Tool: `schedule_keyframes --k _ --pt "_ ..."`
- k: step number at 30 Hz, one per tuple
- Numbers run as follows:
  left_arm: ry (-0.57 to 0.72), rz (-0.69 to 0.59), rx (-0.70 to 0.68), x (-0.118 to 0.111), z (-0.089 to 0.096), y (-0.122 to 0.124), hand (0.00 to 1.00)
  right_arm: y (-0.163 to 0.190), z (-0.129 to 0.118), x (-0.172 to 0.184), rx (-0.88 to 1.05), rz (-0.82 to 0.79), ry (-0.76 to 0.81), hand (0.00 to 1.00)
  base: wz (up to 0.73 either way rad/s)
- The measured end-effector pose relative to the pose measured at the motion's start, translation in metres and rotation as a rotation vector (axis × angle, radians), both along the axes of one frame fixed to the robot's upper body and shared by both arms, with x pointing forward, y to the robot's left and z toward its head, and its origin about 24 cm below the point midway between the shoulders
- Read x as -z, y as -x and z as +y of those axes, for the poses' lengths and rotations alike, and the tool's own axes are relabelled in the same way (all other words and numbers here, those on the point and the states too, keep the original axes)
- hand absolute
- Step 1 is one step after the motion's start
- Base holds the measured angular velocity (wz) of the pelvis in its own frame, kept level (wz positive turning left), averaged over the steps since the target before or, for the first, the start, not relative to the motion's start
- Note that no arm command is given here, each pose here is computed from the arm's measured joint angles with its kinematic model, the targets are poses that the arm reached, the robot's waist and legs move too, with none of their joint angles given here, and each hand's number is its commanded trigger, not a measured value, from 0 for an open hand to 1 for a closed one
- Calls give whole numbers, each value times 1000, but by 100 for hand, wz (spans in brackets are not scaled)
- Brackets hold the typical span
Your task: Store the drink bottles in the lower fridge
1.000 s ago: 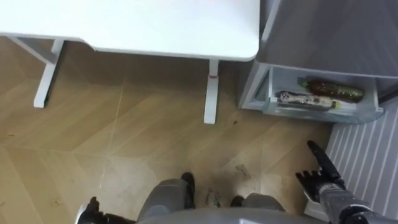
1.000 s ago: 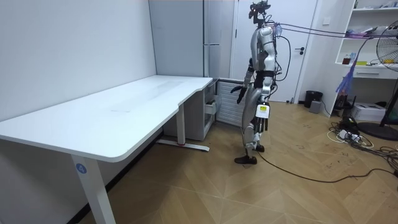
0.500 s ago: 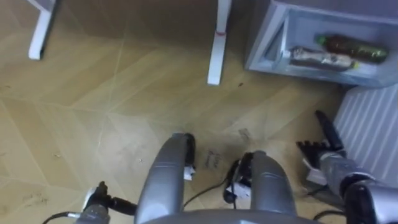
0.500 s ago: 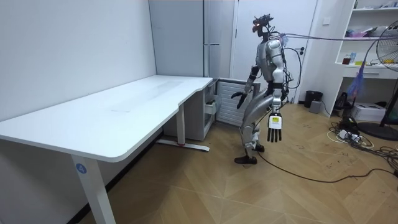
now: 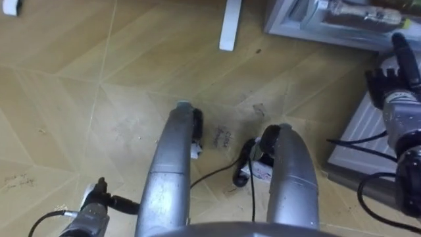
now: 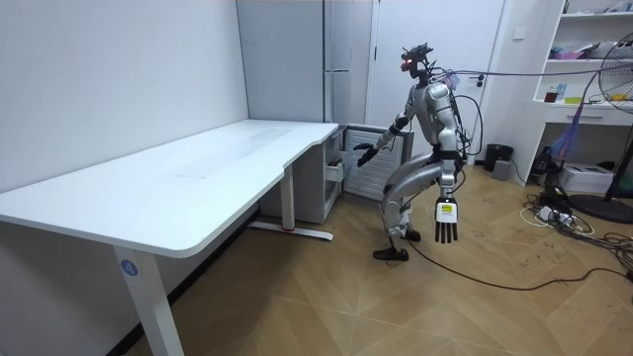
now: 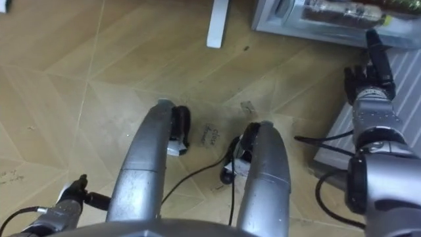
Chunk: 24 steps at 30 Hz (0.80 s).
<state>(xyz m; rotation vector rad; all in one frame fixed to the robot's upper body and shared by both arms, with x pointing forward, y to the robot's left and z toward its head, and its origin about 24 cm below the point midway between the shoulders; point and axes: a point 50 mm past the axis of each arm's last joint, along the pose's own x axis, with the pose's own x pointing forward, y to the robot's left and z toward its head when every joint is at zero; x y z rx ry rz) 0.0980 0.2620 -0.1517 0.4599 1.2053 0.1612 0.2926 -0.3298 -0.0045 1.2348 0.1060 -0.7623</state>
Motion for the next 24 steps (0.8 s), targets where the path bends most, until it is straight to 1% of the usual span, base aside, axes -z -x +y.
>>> schedule_keyframes --k 5,11,17,21,24 --pt "31 -33 29 -4 2 -9 0 -17 -3 -26 -15 -117 25 0 9" --pt "17 -23 35 -8 15 -5 0 -20 -1 -28 -36 -119 41 0 -1" --pt "31 -40 44 -9 14 -5 0 -21 -2 -31 -19 -112 50 0 3" --pt "22 -38 19 -10 20 1 0 -22 -2 -33 -4 -88 34 0 5" --pt "8 -11 15 -10 26 15 0 -25 0 -37 8 -79 17 0 -2"
